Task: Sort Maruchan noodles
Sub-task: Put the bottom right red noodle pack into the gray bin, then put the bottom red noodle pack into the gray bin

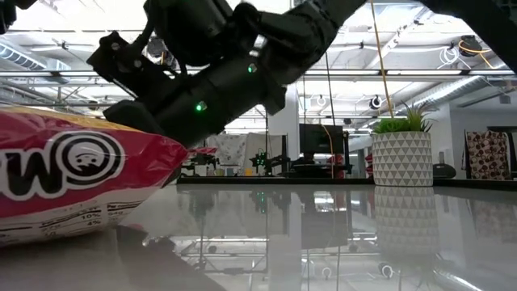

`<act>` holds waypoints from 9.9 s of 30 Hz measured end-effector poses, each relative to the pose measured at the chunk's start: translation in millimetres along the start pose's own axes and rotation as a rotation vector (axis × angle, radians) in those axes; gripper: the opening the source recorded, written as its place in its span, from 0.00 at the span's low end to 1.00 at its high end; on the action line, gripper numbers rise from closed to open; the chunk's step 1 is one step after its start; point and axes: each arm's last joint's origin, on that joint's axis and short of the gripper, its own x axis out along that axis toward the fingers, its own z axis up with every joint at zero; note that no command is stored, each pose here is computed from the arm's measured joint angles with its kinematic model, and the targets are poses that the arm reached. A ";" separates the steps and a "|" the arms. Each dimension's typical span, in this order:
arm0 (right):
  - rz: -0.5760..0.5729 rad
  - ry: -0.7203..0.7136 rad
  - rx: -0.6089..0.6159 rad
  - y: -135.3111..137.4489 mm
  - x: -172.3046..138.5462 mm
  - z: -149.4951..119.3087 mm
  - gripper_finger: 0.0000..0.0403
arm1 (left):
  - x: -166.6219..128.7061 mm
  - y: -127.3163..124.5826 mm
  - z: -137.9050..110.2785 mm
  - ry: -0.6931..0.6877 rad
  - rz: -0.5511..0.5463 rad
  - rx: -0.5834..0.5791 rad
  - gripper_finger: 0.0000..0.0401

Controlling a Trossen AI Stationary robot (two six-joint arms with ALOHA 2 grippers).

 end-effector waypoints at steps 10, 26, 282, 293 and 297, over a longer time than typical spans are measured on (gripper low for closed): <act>0.006 -0.034 0.001 -3.5 4.2 -3.2 0.04 | 0.0 0.0 0.0 0.000 0.000 0.003 0.21; -0.220 -0.075 0.184 -28.9 -53.3 54.2 0.00 | 2.4 -1.2 1.0 -0.038 0.040 0.003 0.21; -0.329 -0.566 0.531 52.6 -294.1 6.9 0.42 | -47.0 -15.3 -87.0 0.356 0.372 -0.090 0.59; -0.207 -0.295 0.507 58.5 -232.9 76.5 0.42 | -44.6 -14.3 -84.0 0.343 0.385 -0.086 0.59; -0.084 -0.207 0.447 70.4 -206.5 104.8 0.42 | -39.3 -12.4 -79.9 0.347 0.408 -0.073 0.59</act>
